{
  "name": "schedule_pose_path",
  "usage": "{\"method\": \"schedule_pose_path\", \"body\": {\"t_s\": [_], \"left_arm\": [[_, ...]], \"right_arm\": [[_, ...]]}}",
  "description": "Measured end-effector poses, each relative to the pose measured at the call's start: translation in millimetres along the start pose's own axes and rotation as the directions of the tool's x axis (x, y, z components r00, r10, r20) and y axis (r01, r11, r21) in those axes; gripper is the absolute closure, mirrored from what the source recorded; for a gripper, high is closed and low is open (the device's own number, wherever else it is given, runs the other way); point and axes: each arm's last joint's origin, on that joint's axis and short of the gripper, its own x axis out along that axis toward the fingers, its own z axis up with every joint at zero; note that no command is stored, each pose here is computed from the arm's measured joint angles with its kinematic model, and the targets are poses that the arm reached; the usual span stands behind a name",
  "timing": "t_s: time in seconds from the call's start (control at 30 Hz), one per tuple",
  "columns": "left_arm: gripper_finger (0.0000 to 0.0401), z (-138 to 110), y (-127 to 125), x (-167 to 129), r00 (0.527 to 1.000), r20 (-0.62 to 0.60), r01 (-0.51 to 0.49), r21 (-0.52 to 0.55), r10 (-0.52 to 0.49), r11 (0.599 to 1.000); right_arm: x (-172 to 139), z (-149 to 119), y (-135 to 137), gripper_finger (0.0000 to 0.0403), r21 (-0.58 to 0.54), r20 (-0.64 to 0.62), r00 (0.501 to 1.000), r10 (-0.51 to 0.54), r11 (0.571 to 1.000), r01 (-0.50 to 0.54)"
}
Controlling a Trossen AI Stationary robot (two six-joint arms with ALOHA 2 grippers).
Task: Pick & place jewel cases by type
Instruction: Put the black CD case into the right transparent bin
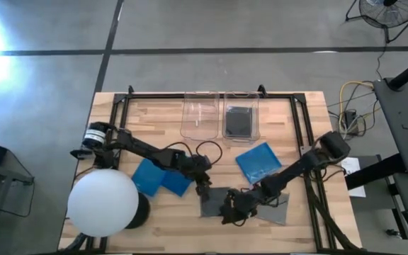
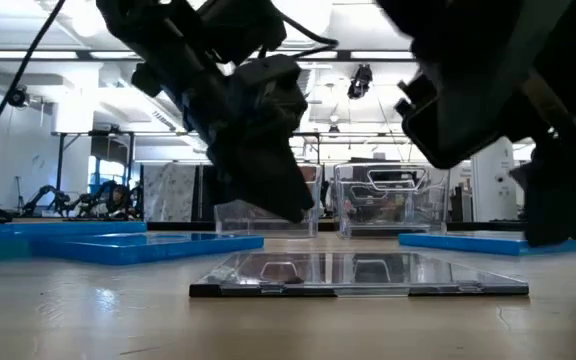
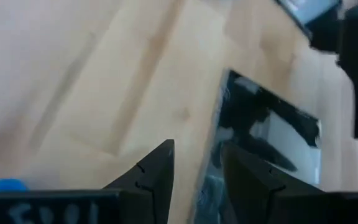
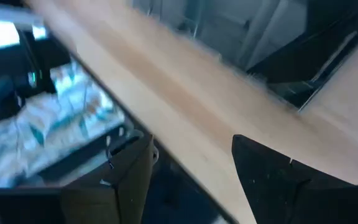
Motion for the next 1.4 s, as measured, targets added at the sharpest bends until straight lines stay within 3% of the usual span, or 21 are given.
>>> {"method": "schedule_pose_path", "body": {"t_s": [0.23,0.47,0.67,0.93,1.1,1.17,1.4], "left_arm": [[0.0287,-6.0,4.2,18.8,0.999,-0.038,-0.003,0.012,0.004,1.000],[0.0287,-12.6,3.9,32.9,0.974,-0.153,0.161,-0.033,-0.164,0.986],[0.0287,-9.8,-1.6,31.0,0.946,-0.214,0.236,-0.066,-0.245,0.970],[0.0287,7.0,-17.6,22.8,0.854,-0.271,0.433,-0.104,-0.444,0.896],[0.0287,17.1,-32.9,17.6,0.770,-0.272,0.572,-0.108,-0.577,0.813],[0.0287,22.9,-36.0,16.1,0.756,-0.249,0.598,-0.113,-0.605,0.794],[0.0287,26.6,-39.7,15.1,0.759,-0.235,0.595,-0.130,-0.607,0.793]], "right_arm": [[13.2,-4.4,-1.0,0.0188,0.098,0.146,0.989,-0.040,0.995,0.026],[27.7,-1.9,1.3,0.0188,0.153,0.212,0.970,-0.117,0.984,0.085],[28.3,-4.4,6.4,0.0188,0.105,0.231,0.961,-0.154,0.986,0.132],[27.9,-13.7,-0.7,0.0188,0.058,0.224,0.955,-0.196,0.980,0.188],[27.9,-12.7,-3.4,0.0188,0.045,0.230,0.952,-0.200,0.980,0.195],[27.8,-12.4,-3.7,0.0188,0.030,0.236,0.951,-0.200,0.980,0.198],[27.7,-11.0,-4.4,0.0188,0.017,0.264,0.945,-0.195,0.980,0.198]]}}
